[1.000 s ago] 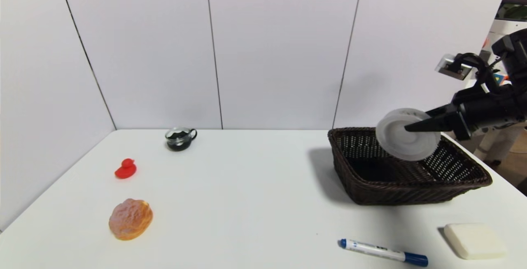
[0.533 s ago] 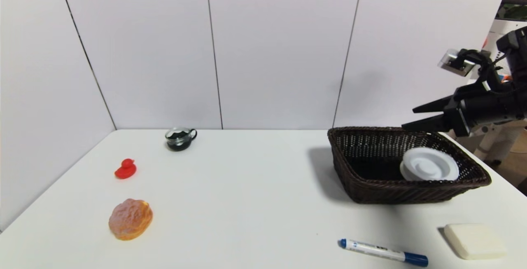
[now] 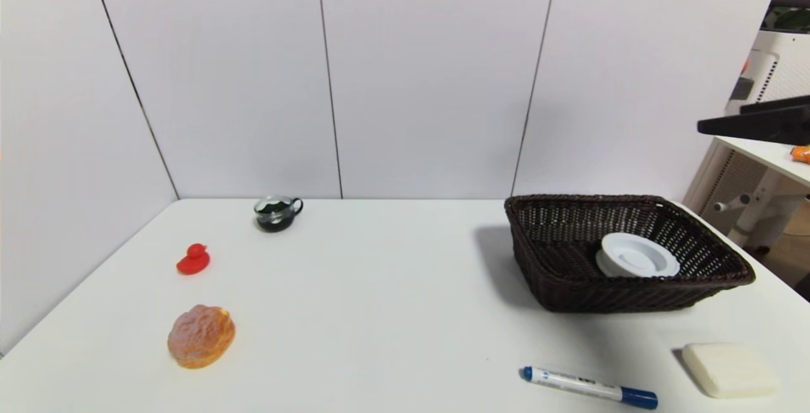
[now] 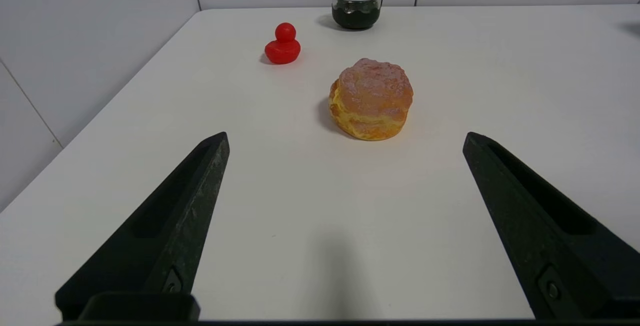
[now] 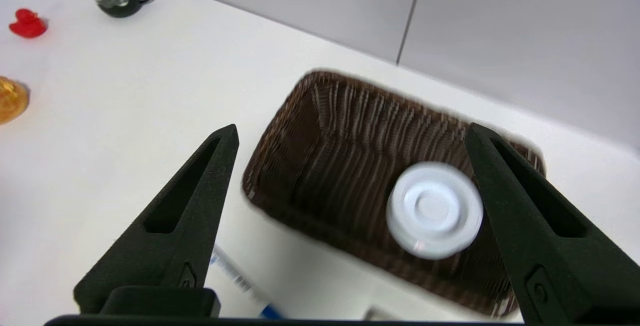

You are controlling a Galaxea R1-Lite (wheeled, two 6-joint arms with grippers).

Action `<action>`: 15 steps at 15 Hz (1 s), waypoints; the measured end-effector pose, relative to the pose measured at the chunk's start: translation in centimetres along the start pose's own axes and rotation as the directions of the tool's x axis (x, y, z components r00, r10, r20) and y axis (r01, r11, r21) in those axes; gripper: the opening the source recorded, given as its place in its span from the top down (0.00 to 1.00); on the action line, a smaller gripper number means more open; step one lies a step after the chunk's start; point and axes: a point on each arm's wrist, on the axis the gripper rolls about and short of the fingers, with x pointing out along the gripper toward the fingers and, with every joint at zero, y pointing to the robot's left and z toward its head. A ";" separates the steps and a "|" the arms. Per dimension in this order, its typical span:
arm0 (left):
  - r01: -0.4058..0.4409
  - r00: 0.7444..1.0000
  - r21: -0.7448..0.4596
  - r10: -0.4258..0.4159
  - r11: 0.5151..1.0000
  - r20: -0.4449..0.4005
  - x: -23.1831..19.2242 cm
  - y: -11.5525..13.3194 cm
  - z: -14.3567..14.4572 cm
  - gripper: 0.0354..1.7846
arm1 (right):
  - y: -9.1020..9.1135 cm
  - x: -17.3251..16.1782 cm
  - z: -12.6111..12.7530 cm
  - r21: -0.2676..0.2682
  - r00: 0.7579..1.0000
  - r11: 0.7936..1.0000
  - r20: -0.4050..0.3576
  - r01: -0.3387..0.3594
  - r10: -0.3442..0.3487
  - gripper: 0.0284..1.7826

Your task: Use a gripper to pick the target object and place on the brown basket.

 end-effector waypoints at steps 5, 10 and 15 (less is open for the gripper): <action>0.000 1.000 0.000 0.000 1.000 0.001 0.0 0.0 0.0 0.06 | 5.3 -6.1 -12.4 0.080 0.980 0.981 -0.107 0.176 -0.167 0.08; 0.000 1.000 0.000 0.000 1.000 0.000 0.0 0.0 0.0 0.06 | 7.9 -7.1 -24.9 0.065 0.959 0.957 -0.021 0.283 -0.283 0.06; 0.000 1.000 0.000 0.000 1.000 0.000 0.0 0.0 0.0 0.06 | 8.5 -7.9 -28.1 0.121 0.901 0.931 0.237 0.345 -0.364 0.05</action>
